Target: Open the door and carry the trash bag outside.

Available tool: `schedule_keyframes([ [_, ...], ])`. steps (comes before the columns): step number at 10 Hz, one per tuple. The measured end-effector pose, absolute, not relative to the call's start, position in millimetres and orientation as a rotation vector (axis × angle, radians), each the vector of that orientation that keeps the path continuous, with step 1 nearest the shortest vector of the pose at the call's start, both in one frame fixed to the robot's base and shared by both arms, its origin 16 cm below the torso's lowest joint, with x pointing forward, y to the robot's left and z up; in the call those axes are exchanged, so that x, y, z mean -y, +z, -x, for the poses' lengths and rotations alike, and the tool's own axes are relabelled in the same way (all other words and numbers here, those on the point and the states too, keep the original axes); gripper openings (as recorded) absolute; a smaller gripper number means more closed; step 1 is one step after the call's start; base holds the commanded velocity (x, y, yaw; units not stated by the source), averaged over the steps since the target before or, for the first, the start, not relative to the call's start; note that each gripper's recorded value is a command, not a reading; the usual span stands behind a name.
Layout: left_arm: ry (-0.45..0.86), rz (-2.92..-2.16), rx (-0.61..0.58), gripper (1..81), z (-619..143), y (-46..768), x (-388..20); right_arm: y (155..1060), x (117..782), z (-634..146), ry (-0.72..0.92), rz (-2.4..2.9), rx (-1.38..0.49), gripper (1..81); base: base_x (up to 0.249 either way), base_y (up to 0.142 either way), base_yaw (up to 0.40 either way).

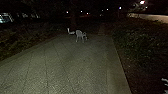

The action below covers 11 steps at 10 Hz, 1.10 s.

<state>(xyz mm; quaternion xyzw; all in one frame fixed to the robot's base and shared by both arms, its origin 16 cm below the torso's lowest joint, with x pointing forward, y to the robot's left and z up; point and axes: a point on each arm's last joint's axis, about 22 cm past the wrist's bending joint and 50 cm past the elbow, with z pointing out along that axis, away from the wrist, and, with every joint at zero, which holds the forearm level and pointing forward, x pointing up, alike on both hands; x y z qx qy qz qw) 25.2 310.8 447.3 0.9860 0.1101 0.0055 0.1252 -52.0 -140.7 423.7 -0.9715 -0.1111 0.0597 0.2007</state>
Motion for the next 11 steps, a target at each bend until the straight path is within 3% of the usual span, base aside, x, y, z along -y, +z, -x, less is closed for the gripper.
schedule_keyframes([
  [4,0.136,-2.819,-0.064,81.1,-50.2,442.3,-229.0,427.3,138.9,25.8,0.012,2.734,0.231,81.1,0.000,0.000,0.000],
  [7,0.098,-2.858,-0.028,81.1,-28.8,432.5,-228.0,427.7,138.1,24.9,-0.011,2.734,0.217,81.1,0.000,0.000,0.000],
  [9,0.073,-2.843,-0.013,81.1,-11.2,429.5,-208.0,427.7,137.7,24.7,-0.012,2.734,0.216,81.1,0.000,0.000,0.000],
  [11,0.122,-2.845,0.002,81.1,-2.7,426.0,-199.8,427.7,137.8,24.6,-0.012,2.734,0.214,81.1,0.000,0.000,0.000],
])
